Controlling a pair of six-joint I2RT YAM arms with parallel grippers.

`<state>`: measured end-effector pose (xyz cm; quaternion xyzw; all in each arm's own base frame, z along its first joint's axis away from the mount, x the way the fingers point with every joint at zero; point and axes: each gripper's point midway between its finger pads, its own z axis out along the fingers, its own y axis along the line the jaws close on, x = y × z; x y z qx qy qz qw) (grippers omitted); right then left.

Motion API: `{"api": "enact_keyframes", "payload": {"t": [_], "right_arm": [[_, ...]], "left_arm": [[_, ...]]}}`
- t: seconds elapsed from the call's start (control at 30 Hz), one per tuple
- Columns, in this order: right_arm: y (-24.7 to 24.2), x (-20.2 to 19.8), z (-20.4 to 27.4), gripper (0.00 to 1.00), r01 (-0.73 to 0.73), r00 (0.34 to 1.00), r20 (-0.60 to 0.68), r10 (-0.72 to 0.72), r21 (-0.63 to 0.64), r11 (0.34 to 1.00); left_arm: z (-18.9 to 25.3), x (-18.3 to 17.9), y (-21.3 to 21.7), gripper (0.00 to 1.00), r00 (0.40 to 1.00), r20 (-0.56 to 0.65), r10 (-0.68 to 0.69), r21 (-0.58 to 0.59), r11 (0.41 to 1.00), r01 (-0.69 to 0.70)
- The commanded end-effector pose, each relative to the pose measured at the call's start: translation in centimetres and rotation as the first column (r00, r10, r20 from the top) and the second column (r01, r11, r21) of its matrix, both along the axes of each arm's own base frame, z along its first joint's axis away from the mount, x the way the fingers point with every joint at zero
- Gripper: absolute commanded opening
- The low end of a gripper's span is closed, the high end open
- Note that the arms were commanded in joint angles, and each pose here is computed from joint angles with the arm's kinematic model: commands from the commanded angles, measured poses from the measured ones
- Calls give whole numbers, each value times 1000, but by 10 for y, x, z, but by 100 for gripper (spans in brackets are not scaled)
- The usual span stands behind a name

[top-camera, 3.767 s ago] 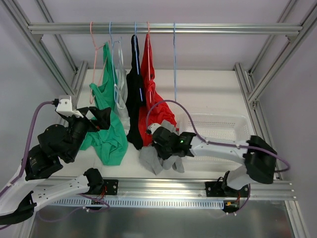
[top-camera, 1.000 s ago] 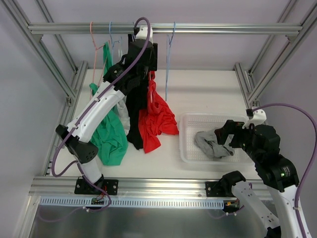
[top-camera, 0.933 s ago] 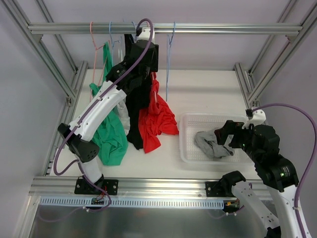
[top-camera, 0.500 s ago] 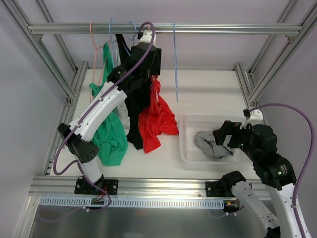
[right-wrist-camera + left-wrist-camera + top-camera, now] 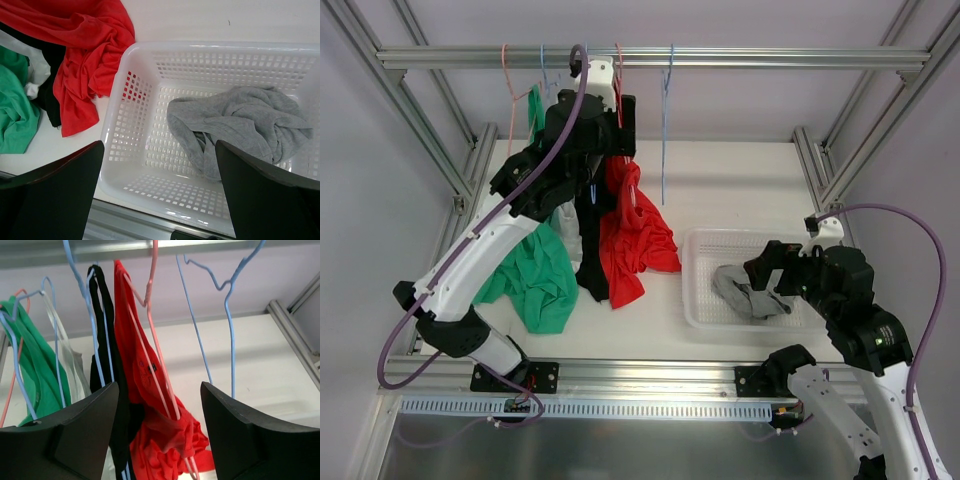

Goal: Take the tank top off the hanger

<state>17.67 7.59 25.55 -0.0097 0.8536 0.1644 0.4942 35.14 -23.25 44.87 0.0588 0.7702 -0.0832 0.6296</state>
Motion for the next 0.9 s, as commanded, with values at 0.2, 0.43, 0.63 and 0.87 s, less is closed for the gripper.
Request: {"api": "enact_keyframes", "payload": {"t": [0.2, 0.43, 0.63, 0.87], "right_arm": [[9, 1, 10, 99, -48, 998, 44, 46, 34, 998], [11, -4, 12, 100, -64, 997, 51, 62, 46, 997], [10, -6, 12, 100, -65, 997, 55, 62, 42, 997], [11, -4, 11, 100, -68, 997, 46, 66, 39, 997]], "left_arm": [[-4, 35, -24, 65, 1000, 14, 5, 70, 998, -6], [-45, 69, -23, 53, 995, -51, 90, 101, 991, -85], [-57, 74, -15, 39, 989, -71, 130, 105, 987, -122], [-48, 68, -13, 20, 992, -63, 110, 86, 991, -104]]}}
